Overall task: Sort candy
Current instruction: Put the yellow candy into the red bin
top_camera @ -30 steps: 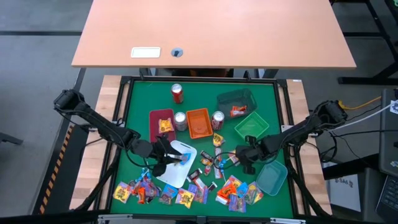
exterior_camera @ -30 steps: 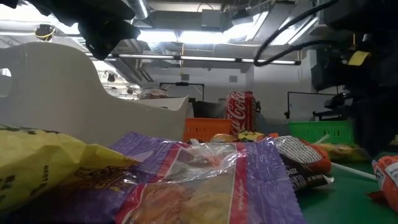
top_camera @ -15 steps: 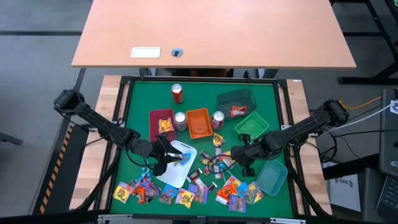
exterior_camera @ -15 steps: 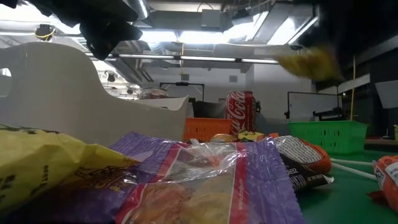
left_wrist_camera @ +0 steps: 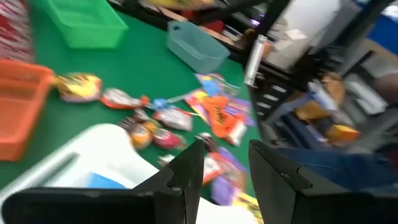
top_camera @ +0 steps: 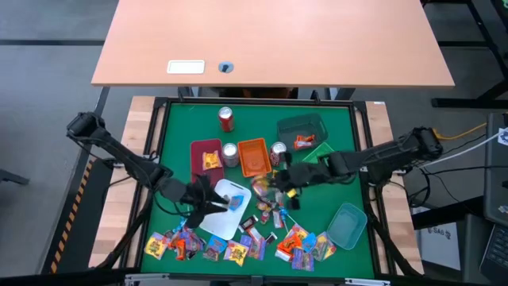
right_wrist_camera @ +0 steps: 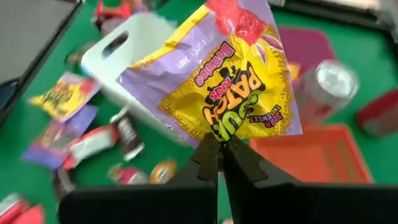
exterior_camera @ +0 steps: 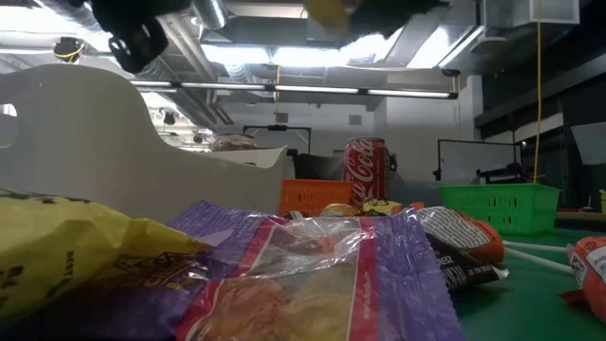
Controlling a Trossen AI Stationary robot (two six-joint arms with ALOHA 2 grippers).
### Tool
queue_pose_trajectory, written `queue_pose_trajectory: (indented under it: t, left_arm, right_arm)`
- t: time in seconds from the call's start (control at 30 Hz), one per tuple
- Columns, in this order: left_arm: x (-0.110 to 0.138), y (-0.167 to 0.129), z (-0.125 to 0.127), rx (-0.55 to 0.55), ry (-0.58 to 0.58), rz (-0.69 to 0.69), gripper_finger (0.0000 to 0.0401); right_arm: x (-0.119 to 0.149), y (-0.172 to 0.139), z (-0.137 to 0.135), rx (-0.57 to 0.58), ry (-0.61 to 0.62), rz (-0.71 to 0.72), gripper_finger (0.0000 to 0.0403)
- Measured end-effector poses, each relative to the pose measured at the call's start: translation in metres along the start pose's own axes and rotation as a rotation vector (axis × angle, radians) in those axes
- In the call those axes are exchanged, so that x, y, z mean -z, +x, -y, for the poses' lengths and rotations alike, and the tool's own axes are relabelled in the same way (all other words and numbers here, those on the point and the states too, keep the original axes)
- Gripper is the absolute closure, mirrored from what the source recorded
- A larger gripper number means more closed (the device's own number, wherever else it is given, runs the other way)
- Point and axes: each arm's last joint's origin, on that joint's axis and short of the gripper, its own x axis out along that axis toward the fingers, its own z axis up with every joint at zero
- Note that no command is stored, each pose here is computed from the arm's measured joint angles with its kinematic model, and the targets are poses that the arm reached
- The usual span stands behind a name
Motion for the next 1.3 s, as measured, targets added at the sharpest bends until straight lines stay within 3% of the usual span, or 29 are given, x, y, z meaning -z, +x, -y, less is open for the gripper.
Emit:
queue_pose_trajectory:
  t: [0.2, 0.57, 0.93, 1.3]
  left_arm:
    - [0.008, -0.003, 0.009, 0.062, -0.056, -0.070, 0.0286]
    - [0.016, -0.007, 0.016, 0.085, -0.060, -0.104, 0.0286]
    - [0.015, -0.007, 0.015, 0.067, -0.063, -0.086, 0.0286]
    - [0.016, -0.007, 0.016, 0.071, -0.052, -0.094, 0.0286]
  right_arm:
    - [-0.012, 0.029, 0.033, 0.030, -0.051, 0.184, 0.0395]
    - [-0.001, 0.095, 0.092, 0.172, -0.019, 0.368, 0.0394]
    - [-0.021, 0.151, 0.108, 0.104, -0.021, 0.365, 0.0393]
    - [-0.024, 0.161, 0.115, 0.096, -0.012, 0.278, 0.0393]
